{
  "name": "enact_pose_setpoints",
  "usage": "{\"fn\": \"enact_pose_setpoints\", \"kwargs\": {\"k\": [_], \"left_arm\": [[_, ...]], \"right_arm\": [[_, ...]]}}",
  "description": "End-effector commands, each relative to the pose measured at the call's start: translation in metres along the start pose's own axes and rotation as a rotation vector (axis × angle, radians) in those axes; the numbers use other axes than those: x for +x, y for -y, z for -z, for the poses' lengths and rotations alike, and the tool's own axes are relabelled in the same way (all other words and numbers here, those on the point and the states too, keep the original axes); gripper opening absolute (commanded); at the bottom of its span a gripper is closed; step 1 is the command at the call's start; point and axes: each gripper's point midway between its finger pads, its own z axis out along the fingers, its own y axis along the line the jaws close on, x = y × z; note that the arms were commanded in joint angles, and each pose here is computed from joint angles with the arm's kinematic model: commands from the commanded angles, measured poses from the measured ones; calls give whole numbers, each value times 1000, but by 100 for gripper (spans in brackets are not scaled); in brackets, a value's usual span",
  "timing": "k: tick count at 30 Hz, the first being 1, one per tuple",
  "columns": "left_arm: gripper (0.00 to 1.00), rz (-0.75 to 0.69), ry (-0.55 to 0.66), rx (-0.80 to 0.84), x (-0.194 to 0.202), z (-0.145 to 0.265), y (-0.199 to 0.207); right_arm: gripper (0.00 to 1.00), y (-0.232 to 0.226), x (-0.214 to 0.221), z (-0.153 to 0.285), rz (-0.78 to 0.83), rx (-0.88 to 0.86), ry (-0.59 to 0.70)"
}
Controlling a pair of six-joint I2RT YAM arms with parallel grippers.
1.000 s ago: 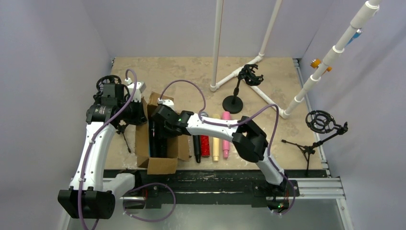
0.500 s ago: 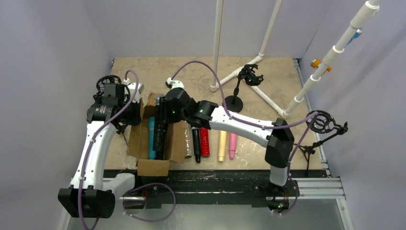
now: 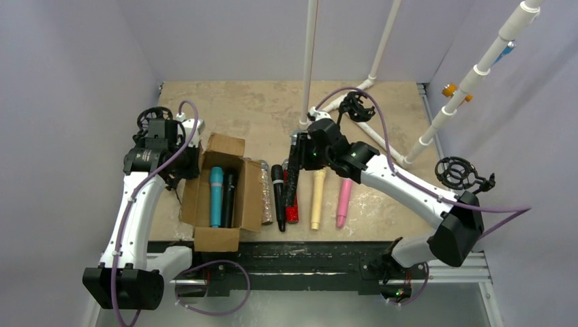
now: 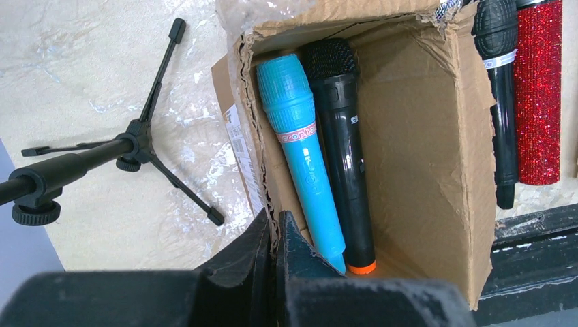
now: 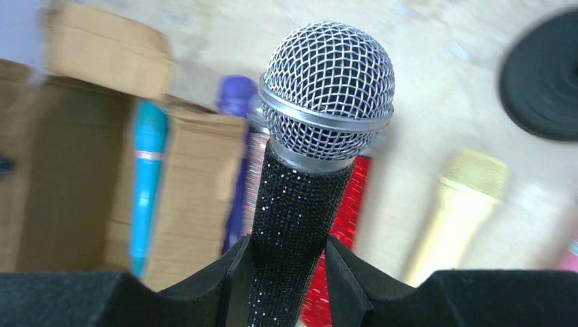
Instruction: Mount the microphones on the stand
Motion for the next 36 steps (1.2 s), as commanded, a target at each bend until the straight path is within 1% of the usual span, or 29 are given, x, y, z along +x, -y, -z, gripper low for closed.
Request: {"fn": "enact_pose_setpoints", "kwargs": {"k": [1, 4, 7, 13, 16, 17, 19, 21, 23, 26, 28, 30, 33, 36], "left_arm": [[0, -23, 52, -1, -15, 8, 1], [0, -19, 54, 7, -15, 9, 2], [0, -20, 53, 14, -15, 10, 4], [0, -29, 62, 13, -15, 14, 4], [0, -28, 62, 15, -15, 14, 4], [0, -28, 63, 17, -15, 14, 4], [0, -27, 63, 20, -15, 14, 5], [0, -27, 63, 23, -15, 14, 6], [0, -26, 61, 26, -14, 13, 6], [0, -26, 60, 30, -15, 13, 7], [0, -25, 60, 34, -15, 13, 7], [0, -21, 60, 41, -15, 13, 9], [0, -16, 60, 51, -16, 14, 11], [0, -10, 58, 63, -15, 16, 13]], "right_arm": [[4, 50, 29, -3, 31, 99, -66], [4, 74, 42, -17, 44, 160, -97], [3, 88, 48, -32, 63, 205, -119], [3, 103, 50, -54, 116, 268, -151], [6, 108, 56, -64, 137, 284, -180], [8, 110, 58, -66, 141, 290, -188], [15, 112, 61, -70, 150, 298, -201], [26, 113, 61, -72, 158, 301, -208], [39, 110, 57, -70, 165, 297, -206], [49, 102, 44, -64, 166, 281, -180], [52, 96, 28, -56, 176, 289, -139], [54, 77, 13, -48, 166, 248, -96], [59, 36, -10, -34, 177, 184, -21], [60, -7, -17, -23, 201, 135, 10]]}}
